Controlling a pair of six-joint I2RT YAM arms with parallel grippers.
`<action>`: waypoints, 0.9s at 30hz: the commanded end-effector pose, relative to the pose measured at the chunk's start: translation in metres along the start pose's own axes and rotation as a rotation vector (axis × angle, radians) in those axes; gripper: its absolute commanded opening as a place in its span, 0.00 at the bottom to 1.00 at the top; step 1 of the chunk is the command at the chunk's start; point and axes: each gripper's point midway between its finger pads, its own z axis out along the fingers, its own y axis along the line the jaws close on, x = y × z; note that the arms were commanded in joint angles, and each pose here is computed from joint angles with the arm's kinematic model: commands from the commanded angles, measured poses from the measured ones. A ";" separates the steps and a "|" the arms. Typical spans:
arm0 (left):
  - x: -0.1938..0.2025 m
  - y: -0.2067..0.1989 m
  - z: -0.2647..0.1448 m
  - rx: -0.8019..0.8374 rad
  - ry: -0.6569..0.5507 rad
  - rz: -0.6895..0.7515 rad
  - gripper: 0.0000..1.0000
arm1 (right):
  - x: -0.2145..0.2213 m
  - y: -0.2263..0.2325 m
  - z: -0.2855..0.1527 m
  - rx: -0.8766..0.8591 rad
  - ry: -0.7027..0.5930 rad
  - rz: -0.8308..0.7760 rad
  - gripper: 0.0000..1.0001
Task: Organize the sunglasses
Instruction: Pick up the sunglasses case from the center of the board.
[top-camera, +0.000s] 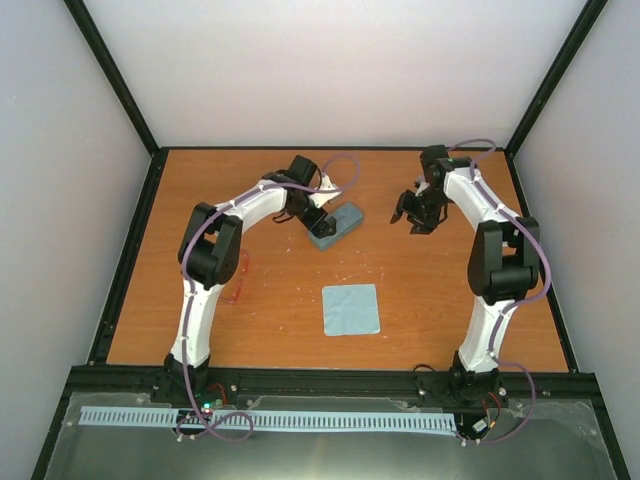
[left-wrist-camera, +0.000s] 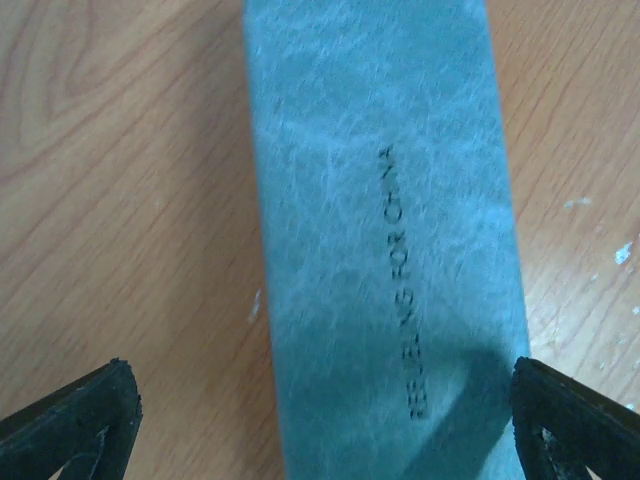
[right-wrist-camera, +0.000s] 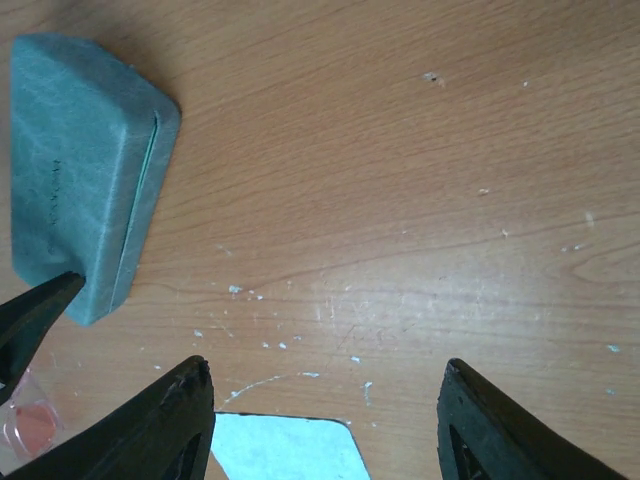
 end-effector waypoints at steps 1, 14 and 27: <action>-0.007 0.005 0.005 -0.007 0.060 -0.026 0.99 | 0.000 -0.002 0.009 -0.001 0.028 -0.040 0.60; 0.002 -0.019 0.014 0.091 0.116 -0.043 0.96 | 0.002 -0.005 0.032 -0.022 0.094 -0.032 0.60; 0.005 -0.026 0.019 0.111 0.120 -0.029 0.94 | 0.005 -0.007 0.036 -0.019 0.111 -0.038 0.57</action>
